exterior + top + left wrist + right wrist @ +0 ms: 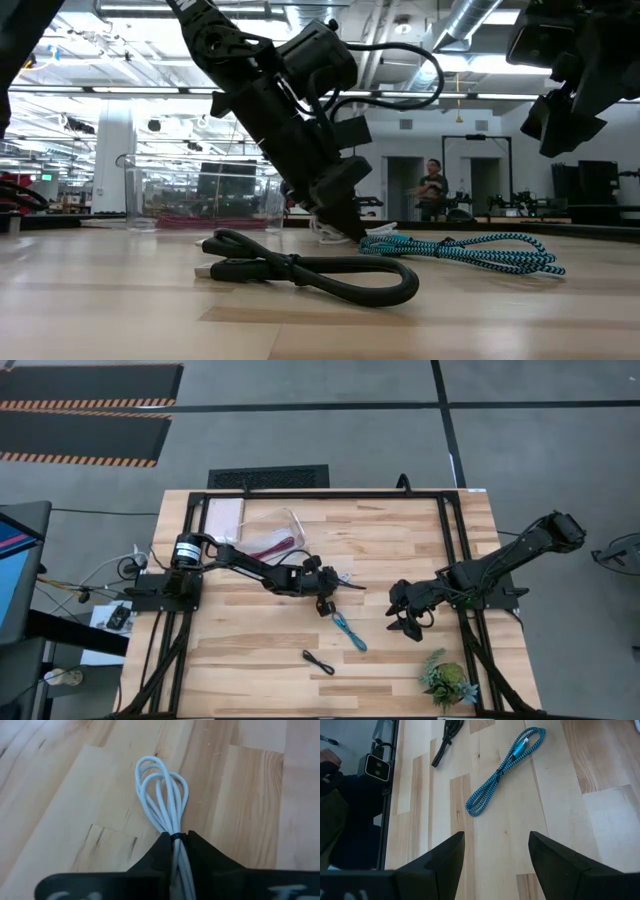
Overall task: Pick and place USB-C Cables
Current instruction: Put the white usb cables into the bin
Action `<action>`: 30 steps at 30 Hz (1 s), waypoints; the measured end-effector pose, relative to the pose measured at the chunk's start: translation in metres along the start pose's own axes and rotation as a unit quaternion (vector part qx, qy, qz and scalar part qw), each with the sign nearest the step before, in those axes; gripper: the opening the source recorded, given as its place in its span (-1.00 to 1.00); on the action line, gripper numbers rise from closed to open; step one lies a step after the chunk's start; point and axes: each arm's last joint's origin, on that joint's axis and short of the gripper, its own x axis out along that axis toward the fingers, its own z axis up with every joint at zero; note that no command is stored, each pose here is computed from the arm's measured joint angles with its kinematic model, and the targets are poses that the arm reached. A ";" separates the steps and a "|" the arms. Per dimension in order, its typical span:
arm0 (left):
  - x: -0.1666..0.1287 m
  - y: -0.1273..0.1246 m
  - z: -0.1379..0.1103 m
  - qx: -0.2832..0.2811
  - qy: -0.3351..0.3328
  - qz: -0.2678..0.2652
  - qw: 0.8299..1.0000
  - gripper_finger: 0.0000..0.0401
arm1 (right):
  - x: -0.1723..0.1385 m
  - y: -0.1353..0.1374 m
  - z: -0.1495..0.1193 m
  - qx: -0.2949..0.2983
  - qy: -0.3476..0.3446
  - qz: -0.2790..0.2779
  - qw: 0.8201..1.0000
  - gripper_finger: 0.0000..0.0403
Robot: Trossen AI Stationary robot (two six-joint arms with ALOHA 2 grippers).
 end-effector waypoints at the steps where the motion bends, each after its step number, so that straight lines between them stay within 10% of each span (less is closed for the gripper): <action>1: 0.000 0.000 0.000 -0.003 0.000 0.001 1.000 -0.90 | 0.000 0.000 0.000 0.000 0.000 0.000 1.000 0.21; 30: -0.097 0.018 0.055 -0.044 -0.103 -0.011 0.994 -0.97 | 0.000 0.000 0.000 0.000 0.000 0.000 1.000 0.21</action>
